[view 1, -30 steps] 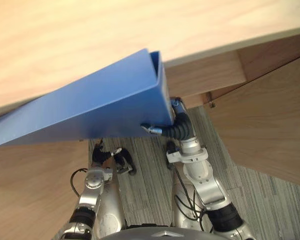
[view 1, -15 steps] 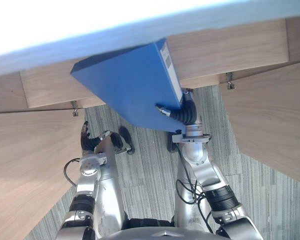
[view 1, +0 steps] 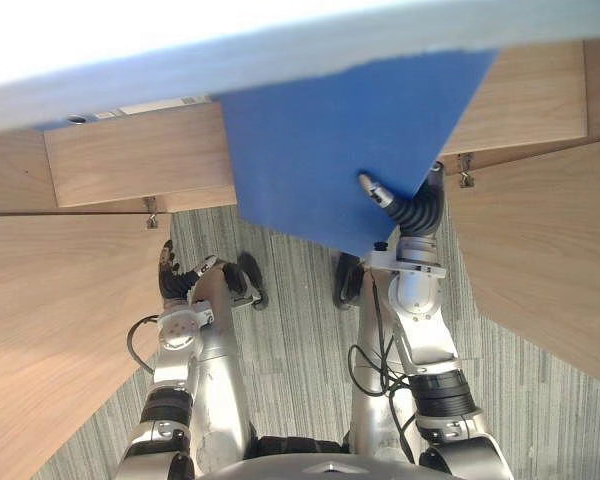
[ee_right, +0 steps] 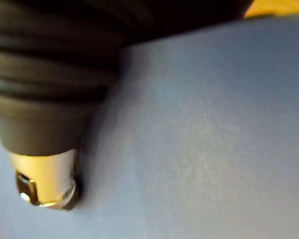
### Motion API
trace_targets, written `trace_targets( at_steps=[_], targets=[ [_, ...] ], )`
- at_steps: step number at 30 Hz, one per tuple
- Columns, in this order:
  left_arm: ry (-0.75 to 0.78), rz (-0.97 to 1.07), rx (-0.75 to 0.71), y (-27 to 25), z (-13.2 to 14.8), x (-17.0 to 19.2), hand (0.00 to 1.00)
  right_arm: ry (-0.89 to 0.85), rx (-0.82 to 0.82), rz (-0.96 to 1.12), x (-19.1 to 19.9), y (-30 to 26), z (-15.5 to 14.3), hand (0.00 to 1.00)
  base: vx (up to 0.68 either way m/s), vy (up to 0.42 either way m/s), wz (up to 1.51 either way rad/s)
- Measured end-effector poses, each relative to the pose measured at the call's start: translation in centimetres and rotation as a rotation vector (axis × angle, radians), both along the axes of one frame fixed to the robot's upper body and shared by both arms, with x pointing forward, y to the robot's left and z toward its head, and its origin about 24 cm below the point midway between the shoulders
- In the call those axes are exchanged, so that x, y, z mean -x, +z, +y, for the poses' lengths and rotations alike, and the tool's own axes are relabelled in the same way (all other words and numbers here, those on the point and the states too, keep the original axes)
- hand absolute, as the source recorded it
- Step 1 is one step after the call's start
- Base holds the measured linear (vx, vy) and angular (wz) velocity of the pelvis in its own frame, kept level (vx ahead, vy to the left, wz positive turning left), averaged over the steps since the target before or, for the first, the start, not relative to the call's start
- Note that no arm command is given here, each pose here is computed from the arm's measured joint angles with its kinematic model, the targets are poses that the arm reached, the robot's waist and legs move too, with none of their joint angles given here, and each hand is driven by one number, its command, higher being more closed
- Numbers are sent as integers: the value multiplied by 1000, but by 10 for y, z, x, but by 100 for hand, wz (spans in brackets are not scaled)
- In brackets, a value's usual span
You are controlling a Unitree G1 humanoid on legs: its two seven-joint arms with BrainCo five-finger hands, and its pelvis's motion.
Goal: Walk over to the cabinet, pick up the folder, carry it to the office cabinet, place the folder inside the office cabinet, then close the office cabinet door
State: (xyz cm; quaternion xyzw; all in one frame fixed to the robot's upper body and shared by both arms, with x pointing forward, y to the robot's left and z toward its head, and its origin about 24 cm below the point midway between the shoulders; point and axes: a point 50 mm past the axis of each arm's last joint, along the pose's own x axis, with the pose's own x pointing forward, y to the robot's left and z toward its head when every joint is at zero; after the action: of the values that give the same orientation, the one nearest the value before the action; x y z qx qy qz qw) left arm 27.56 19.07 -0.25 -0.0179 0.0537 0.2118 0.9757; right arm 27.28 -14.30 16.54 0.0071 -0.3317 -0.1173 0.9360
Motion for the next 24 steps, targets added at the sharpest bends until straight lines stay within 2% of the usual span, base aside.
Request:
trace_targets(
  at_steps=[9, 15, 24],
  targets=[
    [36, -44, 18, 9, 8, 0, 0, 85, -267, -5, -2, 0, 0, 100, -87, -59, -1],
    [44, -60, 20, 13, 10, -1, 0, 152, -377, -51, -7, 11, 3, 100, -55, -49, -7],
    [80, -120, 43, 26, 17, -8, 0, 320, -582, -10, -40, 19, 18, 100, -40, -29, -9]
  ],
)
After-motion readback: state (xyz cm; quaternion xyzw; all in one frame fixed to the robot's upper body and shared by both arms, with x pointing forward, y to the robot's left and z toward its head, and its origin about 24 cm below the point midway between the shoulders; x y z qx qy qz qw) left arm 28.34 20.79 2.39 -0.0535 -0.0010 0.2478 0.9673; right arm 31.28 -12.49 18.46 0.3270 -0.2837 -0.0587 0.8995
